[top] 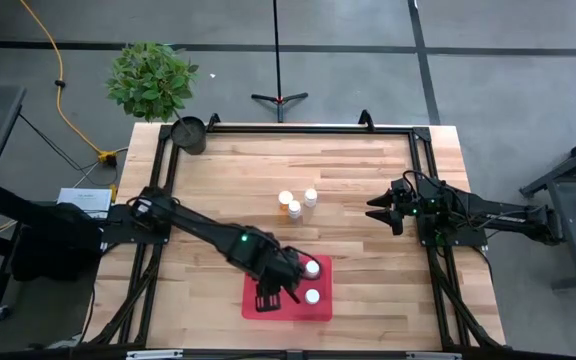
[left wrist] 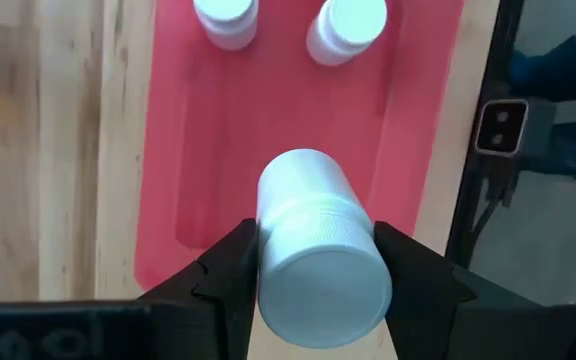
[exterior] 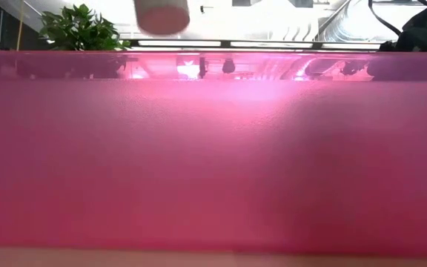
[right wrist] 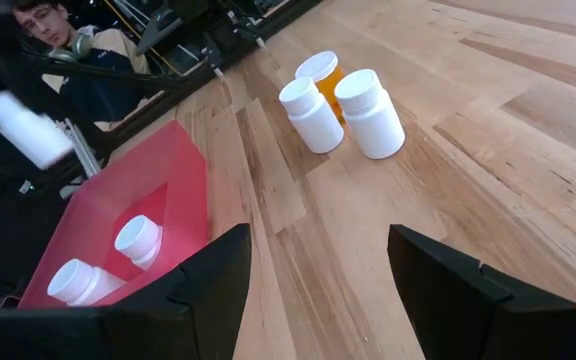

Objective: Pick and place pill bottles into a basket
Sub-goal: Put the top white pill bottle into the red bin

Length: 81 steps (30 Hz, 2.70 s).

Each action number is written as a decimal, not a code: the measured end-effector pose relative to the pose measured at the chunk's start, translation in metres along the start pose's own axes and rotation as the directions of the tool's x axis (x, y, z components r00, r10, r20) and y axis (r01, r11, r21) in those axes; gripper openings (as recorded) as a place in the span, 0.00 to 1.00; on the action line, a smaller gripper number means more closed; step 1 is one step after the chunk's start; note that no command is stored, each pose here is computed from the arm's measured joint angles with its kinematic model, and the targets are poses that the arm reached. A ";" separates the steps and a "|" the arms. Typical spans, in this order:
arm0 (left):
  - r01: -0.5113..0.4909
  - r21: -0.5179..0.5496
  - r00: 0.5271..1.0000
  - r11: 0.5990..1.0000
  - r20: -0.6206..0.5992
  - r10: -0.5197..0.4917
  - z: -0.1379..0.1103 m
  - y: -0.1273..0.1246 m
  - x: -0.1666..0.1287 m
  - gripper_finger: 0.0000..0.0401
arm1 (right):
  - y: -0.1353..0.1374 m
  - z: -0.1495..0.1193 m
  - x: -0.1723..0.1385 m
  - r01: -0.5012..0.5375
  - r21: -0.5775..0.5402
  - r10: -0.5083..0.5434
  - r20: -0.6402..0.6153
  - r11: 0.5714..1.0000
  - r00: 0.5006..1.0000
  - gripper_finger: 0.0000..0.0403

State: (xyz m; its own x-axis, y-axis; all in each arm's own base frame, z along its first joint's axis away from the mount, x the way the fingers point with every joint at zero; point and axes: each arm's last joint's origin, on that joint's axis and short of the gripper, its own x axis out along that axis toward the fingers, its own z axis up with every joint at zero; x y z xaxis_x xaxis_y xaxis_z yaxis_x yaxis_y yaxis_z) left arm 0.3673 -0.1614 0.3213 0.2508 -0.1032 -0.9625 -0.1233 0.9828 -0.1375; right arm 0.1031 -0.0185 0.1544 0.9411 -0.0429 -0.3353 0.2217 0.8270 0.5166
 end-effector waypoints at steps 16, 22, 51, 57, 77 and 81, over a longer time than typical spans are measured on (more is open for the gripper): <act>0.081 -0.084 0.995 0.993 0.070 -0.075 0.008 0.009 0.065 0.51 | 0.000 0.000 0.000 -0.003 -0.004 0.003 -0.002 1.000 1.000 0.56; 0.110 -0.117 0.991 0.987 0.084 -0.100 0.012 0.010 0.075 0.51 | 0.000 0.000 0.000 -0.004 -0.012 0.004 -0.003 1.000 1.000 0.56; 0.186 -0.139 0.982 0.973 -0.007 -0.189 0.018 0.004 0.116 0.50 | 0.000 -0.002 0.002 -0.030 -0.024 0.029 -0.053 0.999 0.998 0.56; 0.182 -0.138 0.982 0.974 -0.013 -0.186 0.017 0.004 0.118 0.50 | 0.000 -0.002 0.002 -0.030 -0.026 0.029 -0.052 0.999 0.998 0.56; 0.187 -0.095 0.982 0.978 -0.014 -0.189 0.026 -0.001 0.132 0.50 | -0.001 -0.003 0.004 -0.024 -0.040 0.022 -0.067 0.999 0.998 0.56; 0.185 -0.096 0.982 0.978 -0.005 -0.186 0.027 -0.001 0.131 0.50 | -0.001 -0.004 0.005 -0.019 -0.038 0.016 -0.077 0.999 0.997 0.56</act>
State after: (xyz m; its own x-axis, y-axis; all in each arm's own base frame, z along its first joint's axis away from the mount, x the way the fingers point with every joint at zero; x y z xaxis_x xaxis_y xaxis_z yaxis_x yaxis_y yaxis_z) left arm 0.4264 -0.1717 0.2015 0.2648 -0.2852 -0.9212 -0.1660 0.9275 -0.3349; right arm 0.1061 -0.0175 0.1492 0.9222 0.0133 -0.3865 0.1941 0.8484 0.4925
